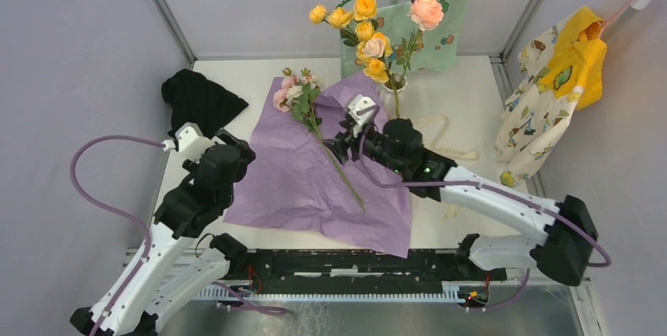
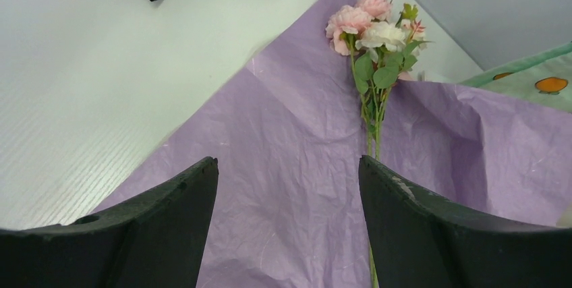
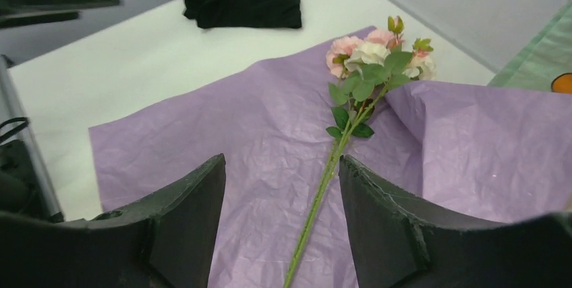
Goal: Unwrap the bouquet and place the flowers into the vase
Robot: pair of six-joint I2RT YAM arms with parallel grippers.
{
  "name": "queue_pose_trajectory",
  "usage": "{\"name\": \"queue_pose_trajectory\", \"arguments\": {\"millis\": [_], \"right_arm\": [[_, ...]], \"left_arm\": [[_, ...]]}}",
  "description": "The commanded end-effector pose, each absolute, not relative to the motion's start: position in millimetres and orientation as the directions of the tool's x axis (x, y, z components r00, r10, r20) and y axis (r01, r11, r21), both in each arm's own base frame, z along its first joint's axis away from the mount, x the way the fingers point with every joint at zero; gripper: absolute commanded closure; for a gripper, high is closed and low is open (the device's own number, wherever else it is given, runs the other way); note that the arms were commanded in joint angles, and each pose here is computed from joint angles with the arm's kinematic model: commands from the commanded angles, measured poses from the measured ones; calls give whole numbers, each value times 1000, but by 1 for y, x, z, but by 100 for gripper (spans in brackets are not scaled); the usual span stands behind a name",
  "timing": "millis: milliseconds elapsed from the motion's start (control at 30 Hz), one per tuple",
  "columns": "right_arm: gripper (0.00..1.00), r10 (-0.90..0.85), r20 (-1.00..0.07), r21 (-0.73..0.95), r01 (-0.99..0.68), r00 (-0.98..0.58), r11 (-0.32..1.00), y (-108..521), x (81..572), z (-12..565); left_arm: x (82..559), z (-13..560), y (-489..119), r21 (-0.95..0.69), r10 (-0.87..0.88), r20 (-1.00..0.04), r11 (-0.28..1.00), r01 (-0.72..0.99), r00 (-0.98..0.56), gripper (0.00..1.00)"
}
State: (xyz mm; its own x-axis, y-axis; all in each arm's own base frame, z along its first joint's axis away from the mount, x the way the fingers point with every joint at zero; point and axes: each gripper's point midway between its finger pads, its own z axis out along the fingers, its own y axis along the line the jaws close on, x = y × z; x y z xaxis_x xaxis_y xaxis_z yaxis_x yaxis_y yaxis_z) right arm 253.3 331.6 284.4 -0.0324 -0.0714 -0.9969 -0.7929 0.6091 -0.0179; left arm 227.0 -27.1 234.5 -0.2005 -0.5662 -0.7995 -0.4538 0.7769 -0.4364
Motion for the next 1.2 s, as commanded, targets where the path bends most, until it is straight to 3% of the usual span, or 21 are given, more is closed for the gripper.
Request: {"name": "queue_pose_trajectory", "arguments": {"millis": [0, 133, 367, 767, 1167], "right_arm": [[33, -210, -965, -32, -721, -159, 692, 353, 292, 249], [41, -368, -882, -90, -663, -293, 743, 379, 331, 196], [44, -466, -790, -133, -630, -400, 765, 418, 376, 146], [51, -456, -684, -118, -531, -569, 839, 397, 425, 66], [51, -431, -688, -37, -565, -584, 825, 409, 434, 48]], "left_arm": [[220, 257, -11, -450, -557, -821, 763, -464, -121, 18], [218, 254, -9, -447, -558, -821, 762, -468, -123, 18], [217, 248, -10, -446, -560, -818, 763, -468, -134, 18], [217, 244, -14, -450, -565, -811, 767, -458, -150, 17], [217, 243, -14, -447, -564, -811, 767, -459, -153, 18]]}}
